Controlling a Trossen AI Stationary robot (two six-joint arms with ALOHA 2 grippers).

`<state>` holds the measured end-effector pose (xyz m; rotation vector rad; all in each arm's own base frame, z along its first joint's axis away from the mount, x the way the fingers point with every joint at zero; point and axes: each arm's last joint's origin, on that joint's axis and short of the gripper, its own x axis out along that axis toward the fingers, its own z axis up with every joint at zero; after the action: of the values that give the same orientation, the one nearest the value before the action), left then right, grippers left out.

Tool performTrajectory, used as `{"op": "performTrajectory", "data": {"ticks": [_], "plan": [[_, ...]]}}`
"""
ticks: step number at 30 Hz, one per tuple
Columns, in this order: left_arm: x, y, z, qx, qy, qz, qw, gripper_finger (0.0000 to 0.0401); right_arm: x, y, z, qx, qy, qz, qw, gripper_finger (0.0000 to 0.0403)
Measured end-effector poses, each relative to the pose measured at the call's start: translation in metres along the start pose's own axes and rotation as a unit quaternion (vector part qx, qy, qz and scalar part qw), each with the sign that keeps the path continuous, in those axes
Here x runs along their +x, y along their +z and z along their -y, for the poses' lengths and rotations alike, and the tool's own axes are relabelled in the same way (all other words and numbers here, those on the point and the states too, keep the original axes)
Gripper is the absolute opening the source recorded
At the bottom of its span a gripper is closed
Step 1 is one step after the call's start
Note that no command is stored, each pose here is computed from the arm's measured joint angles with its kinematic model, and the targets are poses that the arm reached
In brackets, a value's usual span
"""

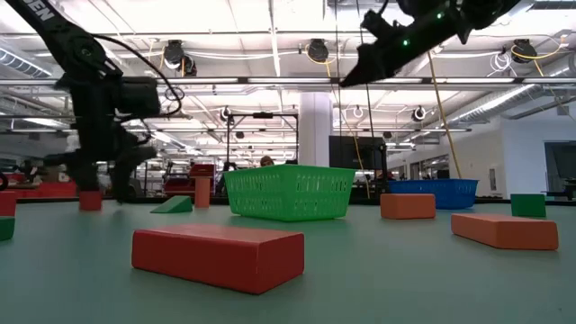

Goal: Sort & place blocks by color
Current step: Adjust the light pink block, then put the green block into the green bin

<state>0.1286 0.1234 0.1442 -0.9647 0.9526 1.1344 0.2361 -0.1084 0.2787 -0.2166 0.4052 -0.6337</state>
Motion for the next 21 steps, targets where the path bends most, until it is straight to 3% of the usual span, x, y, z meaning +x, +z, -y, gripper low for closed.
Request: {"op": "performTrajectory", "data": {"ticks": [4,9,13,17,21], "plan": [[-0.009,0.014,0.017,0.031,-0.066,0.044,0.996,0.0225,0.011,-0.016,0.018,0.035,-0.031,-0.057,0.997,0.0160],[-0.023,0.022,0.033,0.084,-0.092,0.070,0.990,0.0225,0.024,-0.036,0.028,0.081,-0.027,-0.112,0.990,0.0188],[-0.032,0.026,0.044,0.120,-0.113,0.095,0.982,0.0225,0.033,-0.044,0.025,0.081,-0.025,-0.134,0.987,0.0206],[-0.043,0.037,0.061,0.153,-0.165,0.170,0.959,0.0225,0.042,-0.058,0.019,0.098,-0.006,-0.179,0.979,0.0214],[-0.059,0.048,0.077,0.189,-0.226,0.248,0.923,0.0225,0.046,-0.079,0.011,0.114,0.010,-0.264,0.958,0.0215]]}}
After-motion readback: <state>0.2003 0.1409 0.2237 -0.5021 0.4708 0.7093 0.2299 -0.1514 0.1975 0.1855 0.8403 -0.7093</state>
